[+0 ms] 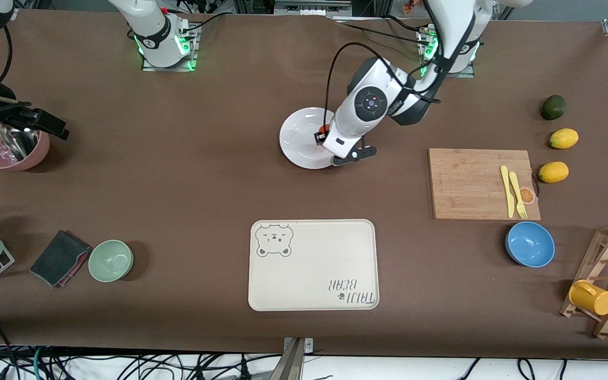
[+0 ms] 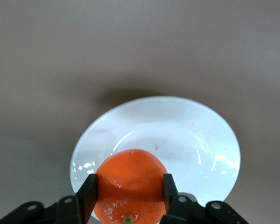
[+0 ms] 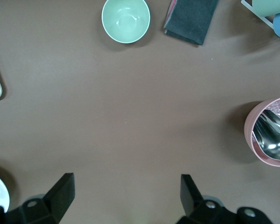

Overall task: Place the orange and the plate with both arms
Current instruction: 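Carry the orange with the left gripper and release it onto the white plate, then withdraw the left gripper while the right gripper reaches toward the white plate, then grasp the white plate rim with the right gripper, then slide the plate with the right gripper onto the Taiji Bear tray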

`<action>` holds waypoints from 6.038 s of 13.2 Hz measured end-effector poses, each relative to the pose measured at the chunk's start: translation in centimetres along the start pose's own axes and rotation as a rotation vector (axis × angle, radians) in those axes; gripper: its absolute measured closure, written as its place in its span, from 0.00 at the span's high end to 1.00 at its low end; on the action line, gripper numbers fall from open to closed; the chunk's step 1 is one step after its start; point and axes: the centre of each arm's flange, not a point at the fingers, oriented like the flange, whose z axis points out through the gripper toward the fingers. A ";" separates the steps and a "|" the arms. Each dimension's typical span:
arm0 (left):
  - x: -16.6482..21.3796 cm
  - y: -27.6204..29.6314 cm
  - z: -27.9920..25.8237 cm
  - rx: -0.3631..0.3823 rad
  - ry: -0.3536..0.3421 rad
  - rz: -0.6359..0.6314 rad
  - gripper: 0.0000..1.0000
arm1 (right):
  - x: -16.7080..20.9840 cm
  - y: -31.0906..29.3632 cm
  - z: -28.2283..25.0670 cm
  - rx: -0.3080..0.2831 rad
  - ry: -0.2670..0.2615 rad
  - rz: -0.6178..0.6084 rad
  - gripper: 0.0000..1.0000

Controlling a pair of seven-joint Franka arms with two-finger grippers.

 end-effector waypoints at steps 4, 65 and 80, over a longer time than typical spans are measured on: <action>-3.4 1.8 5.6 0.033 -0.005 -0.036 0.61 | 0.0 0.0 0.0 0.000 0.000 0.000 1.00; 15.2 -30.6 -43.1 0.117 0.223 0.210 1.00 | -19.4 -32.6 42.8 0.792 -0.124 -0.191 0.32; 15.2 -30.6 -43.1 0.117 0.223 0.211 1.00 | -8.2 -32.2 36.4 0.940 0.040 -0.042 0.04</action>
